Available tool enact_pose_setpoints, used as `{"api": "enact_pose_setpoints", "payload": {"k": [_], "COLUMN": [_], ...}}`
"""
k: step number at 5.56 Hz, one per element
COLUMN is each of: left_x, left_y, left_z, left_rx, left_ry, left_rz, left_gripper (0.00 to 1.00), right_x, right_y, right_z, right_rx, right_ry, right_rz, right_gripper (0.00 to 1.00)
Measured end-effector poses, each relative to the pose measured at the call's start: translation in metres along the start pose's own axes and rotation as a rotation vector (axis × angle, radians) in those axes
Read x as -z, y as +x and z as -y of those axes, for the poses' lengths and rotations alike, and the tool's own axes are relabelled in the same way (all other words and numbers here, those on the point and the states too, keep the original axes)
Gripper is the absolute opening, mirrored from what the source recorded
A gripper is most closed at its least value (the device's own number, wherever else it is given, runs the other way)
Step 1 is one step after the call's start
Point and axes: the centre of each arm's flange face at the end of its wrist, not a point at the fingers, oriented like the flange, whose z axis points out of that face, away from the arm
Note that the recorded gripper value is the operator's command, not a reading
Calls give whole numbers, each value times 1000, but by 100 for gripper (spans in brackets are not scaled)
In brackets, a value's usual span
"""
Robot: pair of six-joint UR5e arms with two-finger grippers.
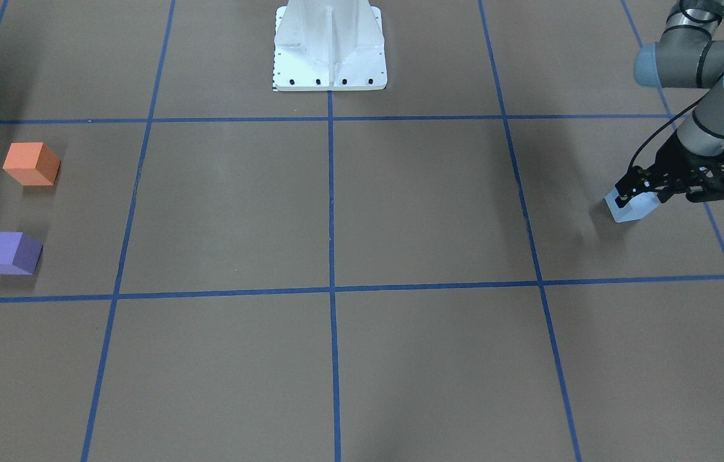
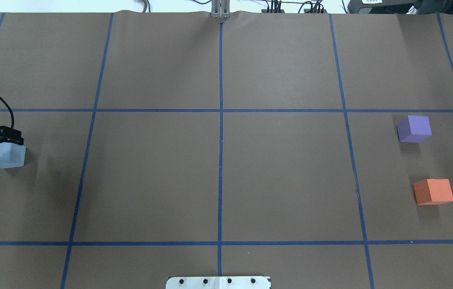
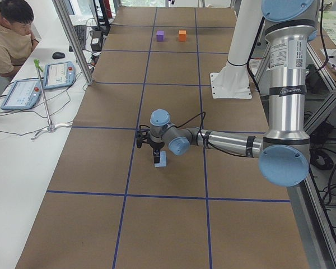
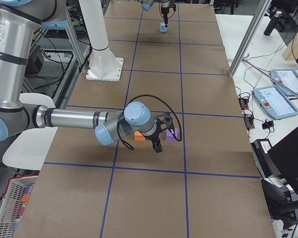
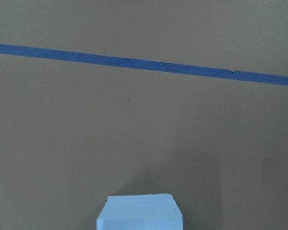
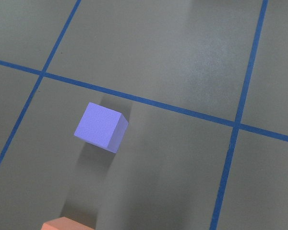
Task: Place blue block between orange and purple blocks
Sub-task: 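Lower the left gripper onto the light blue cube and grasp it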
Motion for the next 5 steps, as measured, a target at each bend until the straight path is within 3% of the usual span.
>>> {"api": "enact_pose_setpoints", "payload": {"k": [2,3,4,5], "left_x": [-14,-20,-27,-31], "left_y": [-5,-1,6,11], "left_z": [-3,-9,-17,-22], "left_rx": [-24,-40,-62,-79], "left_ry": [-6,-19,-30,-31], "left_rz": [22,23,17,13], "left_gripper": [100,84,15,0], "right_x": [-1,-1,-1,-1], "right_y": [1,1,1,1], "right_z": [0,-1,-1,-1], "right_rx": [-2,-1,-2,-2], "right_ry": [-1,-2,-2,-2], "right_rz": [0,0,0,1], "right_gripper": [100,100,100,100]}}
